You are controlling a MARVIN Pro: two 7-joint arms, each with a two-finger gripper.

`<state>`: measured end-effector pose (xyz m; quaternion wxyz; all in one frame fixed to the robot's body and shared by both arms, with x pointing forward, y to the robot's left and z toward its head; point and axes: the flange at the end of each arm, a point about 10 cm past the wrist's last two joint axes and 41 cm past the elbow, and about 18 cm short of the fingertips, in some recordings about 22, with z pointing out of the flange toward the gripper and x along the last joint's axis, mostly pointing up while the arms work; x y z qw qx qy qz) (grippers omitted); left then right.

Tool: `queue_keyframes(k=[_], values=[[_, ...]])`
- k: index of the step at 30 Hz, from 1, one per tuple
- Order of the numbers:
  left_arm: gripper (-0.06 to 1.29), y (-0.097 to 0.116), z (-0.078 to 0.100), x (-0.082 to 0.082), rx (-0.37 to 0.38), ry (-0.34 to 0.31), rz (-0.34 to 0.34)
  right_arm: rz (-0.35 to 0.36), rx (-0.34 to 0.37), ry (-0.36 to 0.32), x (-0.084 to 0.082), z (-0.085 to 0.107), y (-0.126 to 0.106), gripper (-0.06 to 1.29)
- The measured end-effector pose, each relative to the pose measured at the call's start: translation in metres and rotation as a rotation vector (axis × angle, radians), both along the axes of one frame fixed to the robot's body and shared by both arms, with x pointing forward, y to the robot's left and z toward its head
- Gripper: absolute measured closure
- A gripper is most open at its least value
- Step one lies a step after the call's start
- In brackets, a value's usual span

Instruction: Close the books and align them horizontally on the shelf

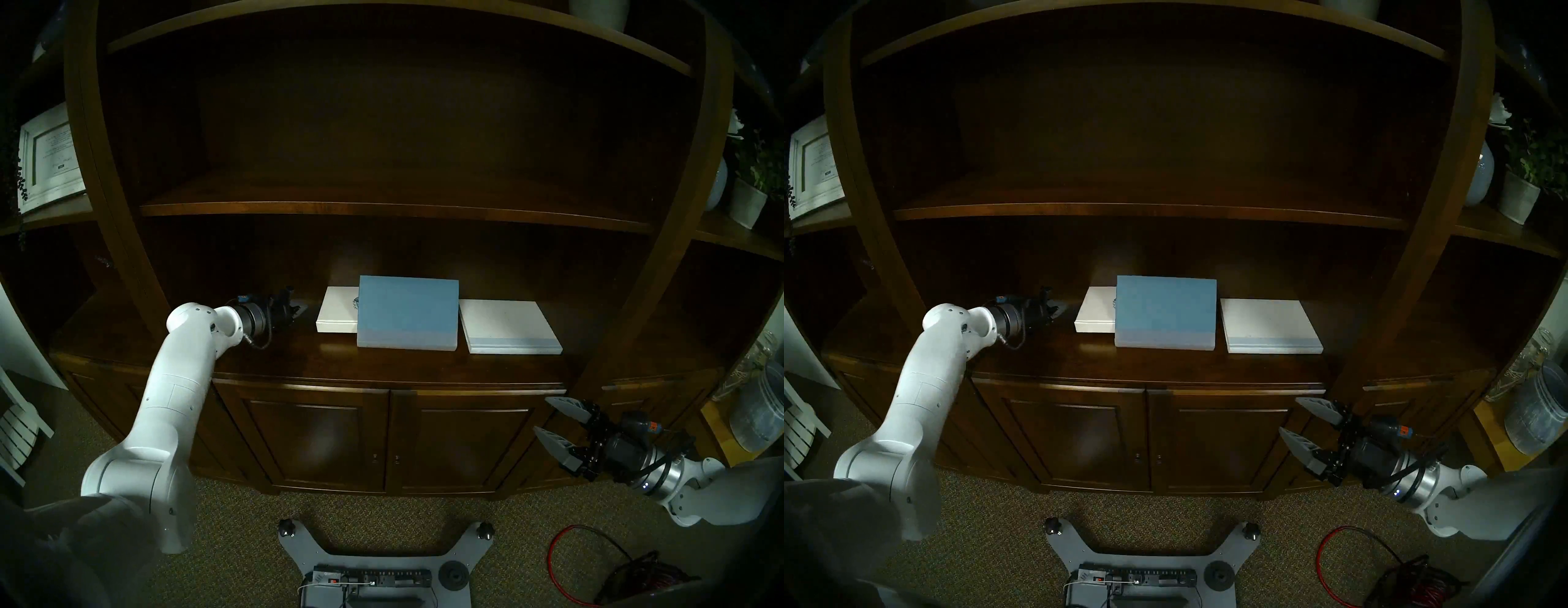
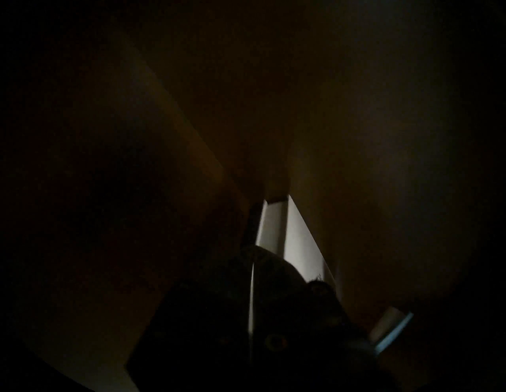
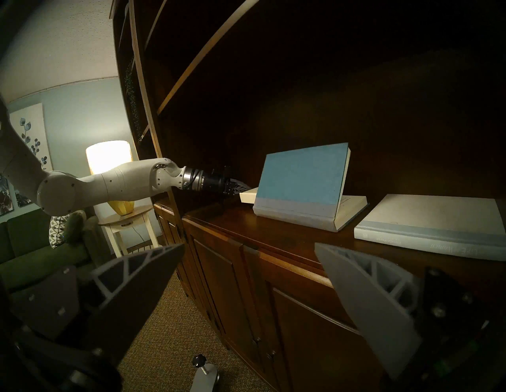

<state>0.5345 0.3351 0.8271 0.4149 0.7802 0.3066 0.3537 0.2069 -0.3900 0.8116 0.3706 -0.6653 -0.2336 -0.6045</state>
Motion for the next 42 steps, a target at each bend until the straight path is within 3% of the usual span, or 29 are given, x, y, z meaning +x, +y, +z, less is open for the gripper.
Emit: queue_keyframes(k=[12, 20, 27, 36, 42], values=[[1.25, -0.005, -0.006, 0.008, -0.023, 0.022, -0.001, 0.000, 0.000, 0.000, 0.000, 0.000, 0.000, -0.01], [1.25, -0.012, 0.002, 0.013, -0.038, 0.003, -0.036, 0.000, 0.000, 0.000, 0.000, 0.000, 0.000, -0.01], [1.25, -0.024, 0.020, 0.014, -0.052, -0.043, -0.130, 0.000, 0.000, -0.001, 0.000, 0.000, 0.000, -0.01], [1.25, -0.044, 0.065, 0.012, -0.057, -0.168, -0.294, 0.000, 0.000, -0.001, 0.000, 0.000, 0.000, -0.01], [1.25, -0.058, 0.082, 0.004, -0.041, -0.243, -0.385, 0.000, 0.000, -0.002, 0.001, 0.000, 0.000, -0.01]])
